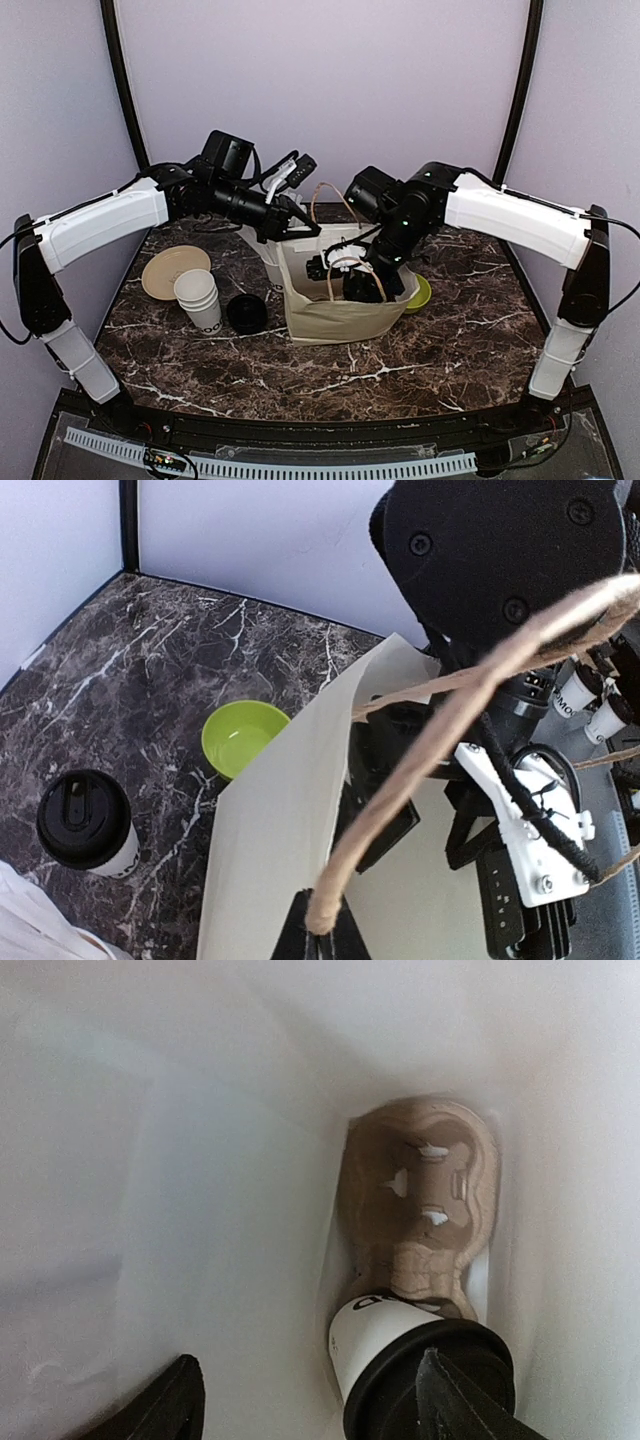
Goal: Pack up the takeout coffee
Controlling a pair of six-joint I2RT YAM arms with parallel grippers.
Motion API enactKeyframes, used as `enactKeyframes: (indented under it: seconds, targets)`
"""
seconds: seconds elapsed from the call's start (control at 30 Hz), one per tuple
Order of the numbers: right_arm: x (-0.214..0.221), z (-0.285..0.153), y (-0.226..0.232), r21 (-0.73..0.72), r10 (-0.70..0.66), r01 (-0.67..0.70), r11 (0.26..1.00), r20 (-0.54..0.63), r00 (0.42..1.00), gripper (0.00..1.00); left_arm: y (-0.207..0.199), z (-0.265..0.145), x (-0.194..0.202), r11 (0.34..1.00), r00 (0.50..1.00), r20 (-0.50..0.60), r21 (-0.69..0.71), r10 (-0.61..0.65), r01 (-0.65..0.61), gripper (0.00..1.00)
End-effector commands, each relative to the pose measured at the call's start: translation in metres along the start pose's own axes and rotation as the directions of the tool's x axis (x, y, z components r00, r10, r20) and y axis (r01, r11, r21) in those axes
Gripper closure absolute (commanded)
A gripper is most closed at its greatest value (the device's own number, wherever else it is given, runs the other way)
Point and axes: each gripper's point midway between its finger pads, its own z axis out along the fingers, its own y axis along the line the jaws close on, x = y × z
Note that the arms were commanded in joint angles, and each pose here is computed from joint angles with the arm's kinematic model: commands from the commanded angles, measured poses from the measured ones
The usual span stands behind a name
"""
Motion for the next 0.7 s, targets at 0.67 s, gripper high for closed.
enactKeyframes:
  seconds: [0.67]
  targets:
    - [-0.042,-0.154,-0.004,0.338,-0.183,0.133,0.932,0.12,0.976,0.01,-0.021,-0.011,-0.031,0.983,0.988,0.085,-0.139,0.132,-0.119,1.0]
